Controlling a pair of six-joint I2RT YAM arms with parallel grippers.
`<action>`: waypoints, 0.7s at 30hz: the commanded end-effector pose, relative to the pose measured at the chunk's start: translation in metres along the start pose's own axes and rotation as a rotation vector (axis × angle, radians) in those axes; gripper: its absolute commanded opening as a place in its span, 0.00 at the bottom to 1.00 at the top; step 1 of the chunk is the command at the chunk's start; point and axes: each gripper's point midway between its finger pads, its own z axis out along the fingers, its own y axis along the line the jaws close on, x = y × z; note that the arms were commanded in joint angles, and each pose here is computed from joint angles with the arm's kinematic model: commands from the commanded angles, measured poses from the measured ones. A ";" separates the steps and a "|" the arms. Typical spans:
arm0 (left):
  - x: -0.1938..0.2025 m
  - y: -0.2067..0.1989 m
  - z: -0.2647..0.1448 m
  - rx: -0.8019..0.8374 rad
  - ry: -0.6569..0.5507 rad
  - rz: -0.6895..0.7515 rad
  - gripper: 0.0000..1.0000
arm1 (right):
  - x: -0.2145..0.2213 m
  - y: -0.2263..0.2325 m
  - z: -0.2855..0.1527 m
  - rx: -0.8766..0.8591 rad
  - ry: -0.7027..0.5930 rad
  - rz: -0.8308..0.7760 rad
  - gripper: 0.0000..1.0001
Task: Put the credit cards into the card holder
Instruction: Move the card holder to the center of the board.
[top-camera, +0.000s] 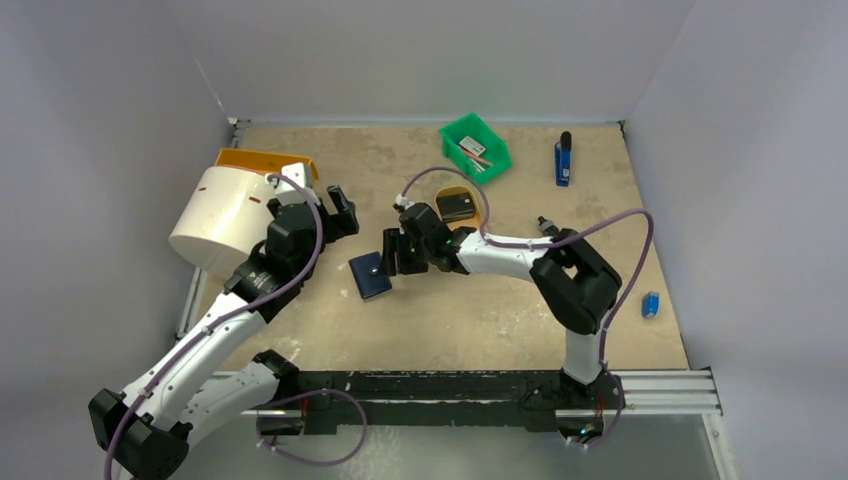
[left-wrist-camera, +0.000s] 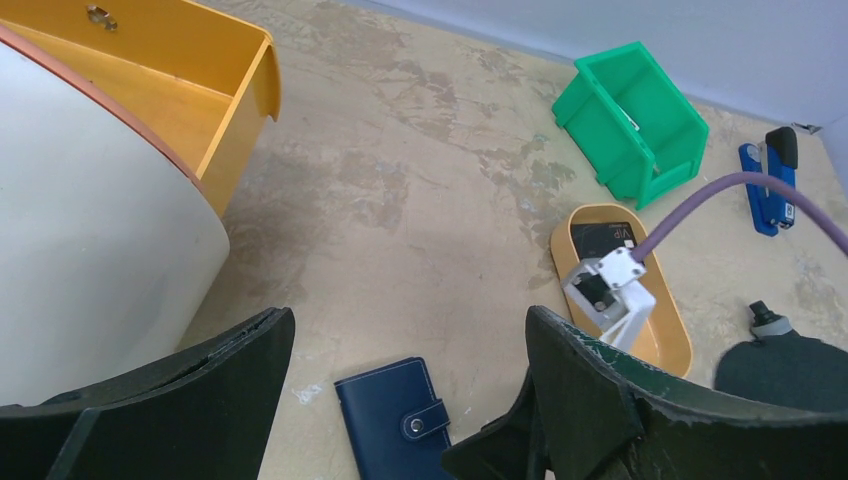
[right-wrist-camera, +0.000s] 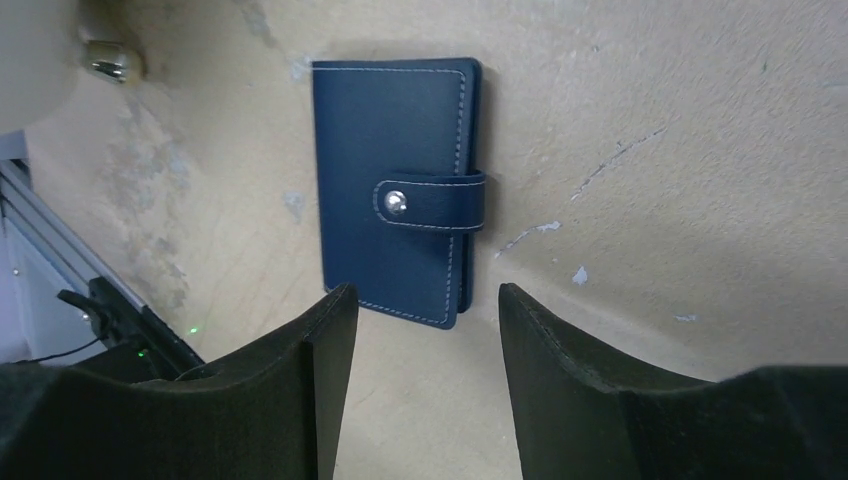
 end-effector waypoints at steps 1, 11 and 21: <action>-0.016 -0.007 -0.005 0.029 -0.045 -0.038 0.85 | 0.001 0.015 0.005 -0.055 0.043 0.036 0.57; -0.015 -0.008 -0.005 0.036 -0.038 -0.035 0.85 | 0.023 0.003 0.020 -0.066 0.102 0.095 0.49; -0.015 -0.007 -0.005 0.031 -0.039 -0.034 0.85 | 0.034 -0.007 0.023 -0.056 0.119 0.119 0.27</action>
